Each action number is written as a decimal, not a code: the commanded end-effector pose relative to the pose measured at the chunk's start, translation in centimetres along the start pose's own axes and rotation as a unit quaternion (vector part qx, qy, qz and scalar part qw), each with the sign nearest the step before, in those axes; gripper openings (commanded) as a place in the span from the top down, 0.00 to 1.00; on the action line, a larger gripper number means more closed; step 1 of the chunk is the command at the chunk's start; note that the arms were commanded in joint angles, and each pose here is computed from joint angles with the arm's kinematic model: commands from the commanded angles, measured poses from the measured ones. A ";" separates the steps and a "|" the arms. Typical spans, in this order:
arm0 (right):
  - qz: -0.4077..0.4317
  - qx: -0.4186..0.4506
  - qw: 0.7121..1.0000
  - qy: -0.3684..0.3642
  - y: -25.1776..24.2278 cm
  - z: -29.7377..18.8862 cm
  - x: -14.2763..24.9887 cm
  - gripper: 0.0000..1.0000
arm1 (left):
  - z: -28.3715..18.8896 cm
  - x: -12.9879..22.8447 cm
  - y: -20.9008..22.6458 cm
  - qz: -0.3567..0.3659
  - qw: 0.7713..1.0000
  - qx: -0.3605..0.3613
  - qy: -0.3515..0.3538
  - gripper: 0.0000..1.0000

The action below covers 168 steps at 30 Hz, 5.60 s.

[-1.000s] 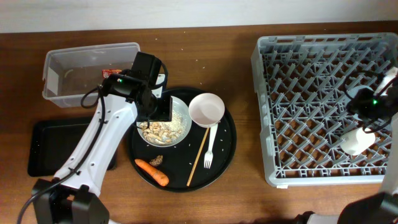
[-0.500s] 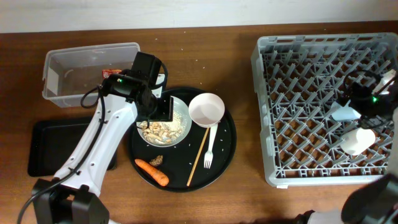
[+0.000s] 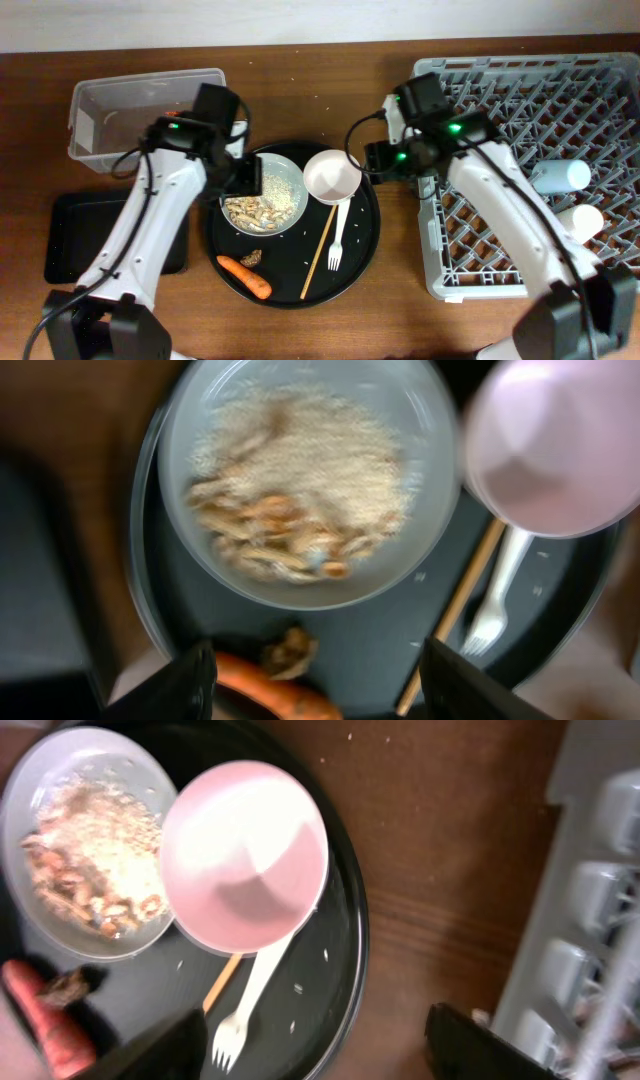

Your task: Sort waste into correct bins and load items into the dishwasher rack

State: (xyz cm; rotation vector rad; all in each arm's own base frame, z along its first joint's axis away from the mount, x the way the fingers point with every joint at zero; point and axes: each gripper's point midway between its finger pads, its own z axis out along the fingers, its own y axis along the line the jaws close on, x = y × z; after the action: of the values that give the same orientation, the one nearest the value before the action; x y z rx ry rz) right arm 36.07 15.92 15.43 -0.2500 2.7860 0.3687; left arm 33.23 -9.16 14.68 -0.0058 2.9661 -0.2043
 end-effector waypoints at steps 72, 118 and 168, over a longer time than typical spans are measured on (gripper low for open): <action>0.100 0.046 0.982 0.152 7.9 7.2 13.5 0.05 | -0.7 -0.5 6.4 -0.087 0.996 -0.025 0.001 0.19; 0.108 0.160 0.971 0.141 -10.0 -3.0 10.3 0.95 | -0.7 -0.3 6.4 -0.087 0.996 -0.025 0.004 0.19; -0.054 0.101 0.989 0.092 -4.7 17.5 -3.3 0.41 | -0.7 -0.4 6.3 -0.087 0.996 -0.025 0.003 0.18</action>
State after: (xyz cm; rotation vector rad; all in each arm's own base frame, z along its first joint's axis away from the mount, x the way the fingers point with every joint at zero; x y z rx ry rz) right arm 45.50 16.49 0.98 -0.4047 2.9119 0.0371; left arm 33.53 -2.97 14.53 -0.2694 2.9769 -0.1640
